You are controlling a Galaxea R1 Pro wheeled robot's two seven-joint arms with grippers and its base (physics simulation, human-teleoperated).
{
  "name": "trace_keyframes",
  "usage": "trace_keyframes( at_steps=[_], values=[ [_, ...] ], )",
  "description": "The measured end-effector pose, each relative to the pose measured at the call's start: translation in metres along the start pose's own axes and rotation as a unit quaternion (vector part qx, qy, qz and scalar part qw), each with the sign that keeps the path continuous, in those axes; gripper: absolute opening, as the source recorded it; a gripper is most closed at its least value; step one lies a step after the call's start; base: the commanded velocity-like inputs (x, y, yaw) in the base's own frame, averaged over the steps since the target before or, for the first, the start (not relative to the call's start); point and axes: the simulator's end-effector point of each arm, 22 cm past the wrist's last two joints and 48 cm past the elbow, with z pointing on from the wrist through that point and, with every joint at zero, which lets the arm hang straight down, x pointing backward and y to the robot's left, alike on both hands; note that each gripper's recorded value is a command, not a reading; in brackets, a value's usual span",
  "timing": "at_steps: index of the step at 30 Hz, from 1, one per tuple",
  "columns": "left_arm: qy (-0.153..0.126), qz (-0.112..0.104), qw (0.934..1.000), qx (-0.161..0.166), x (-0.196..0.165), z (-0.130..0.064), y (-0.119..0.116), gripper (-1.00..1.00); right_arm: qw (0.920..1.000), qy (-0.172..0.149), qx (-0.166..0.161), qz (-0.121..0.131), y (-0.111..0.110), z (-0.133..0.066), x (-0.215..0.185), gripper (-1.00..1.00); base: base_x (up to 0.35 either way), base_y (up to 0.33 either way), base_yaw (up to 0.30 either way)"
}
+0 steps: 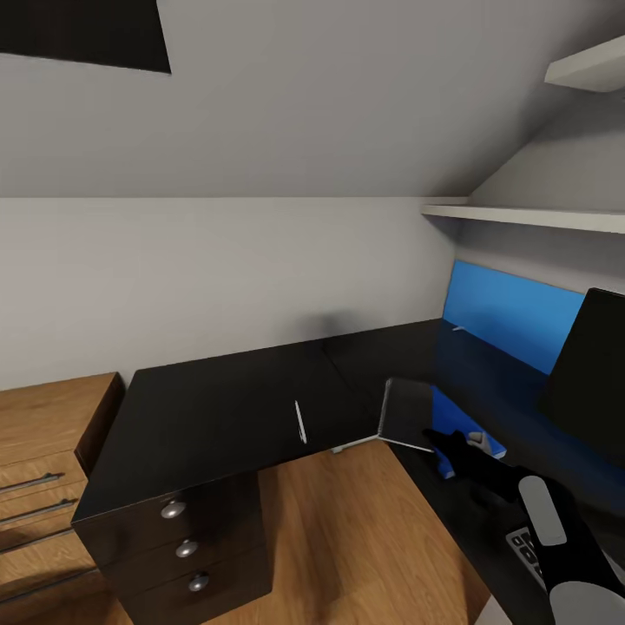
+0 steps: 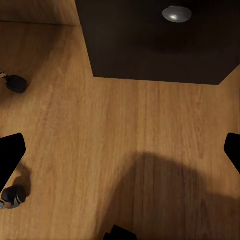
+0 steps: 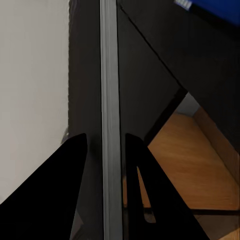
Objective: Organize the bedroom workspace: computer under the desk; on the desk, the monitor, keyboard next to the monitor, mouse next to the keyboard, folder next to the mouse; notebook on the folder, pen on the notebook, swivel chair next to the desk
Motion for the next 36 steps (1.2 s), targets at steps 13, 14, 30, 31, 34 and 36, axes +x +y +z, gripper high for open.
trace_keyframes(
  at_steps=[13,14,30,31,34,36],
  values=[
    [0.000,0.000,1.0000,0.000,0.0001,-0.0001,-0.0001,1.00,0.9998,-0.017,-0.001,-0.010,-0.0002,0.0000,-0.0070,-1.00,0.000,0.000,0.000],
    [0.000,0.000,1.0000,0.000,0.0001,0.0000,0.0000,1.00,0.9998,-0.017,-0.002,-0.010,0.0002,-0.0001,-0.0072,-1.00,0.000,0.000,0.000],
    [0.000,0.000,1.0000,0.000,0.0000,0.0000,0.0000,1.00,0.9998,-0.017,-0.010,-0.008,0.0035,-0.0001,-0.0063,-1.00,0.000,0.000,-0.004],
    [0.000,0.000,1.0000,0.000,0.0000,0.0000,0.0000,1.00,0.9998,-0.017,-0.010,-0.008,0.0036,-0.0002,-0.0064,-1.00,0.000,0.000,-0.110],
    [0.000,0.000,1.0000,0.000,0.0000,0.0000,-0.0001,1.00,0.9997,-0.017,-0.012,-0.008,0.0046,-0.0004,-0.0069,-1.00,0.000,0.000,-0.129],
    [0.000,0.000,1.0000,0.000,0.0000,0.0000,-0.0001,1.00,0.9997,-0.017,-0.012,-0.008,0.0047,-0.0005,-0.0069,-1.00,0.000,0.000,-0.103]
  ],
)
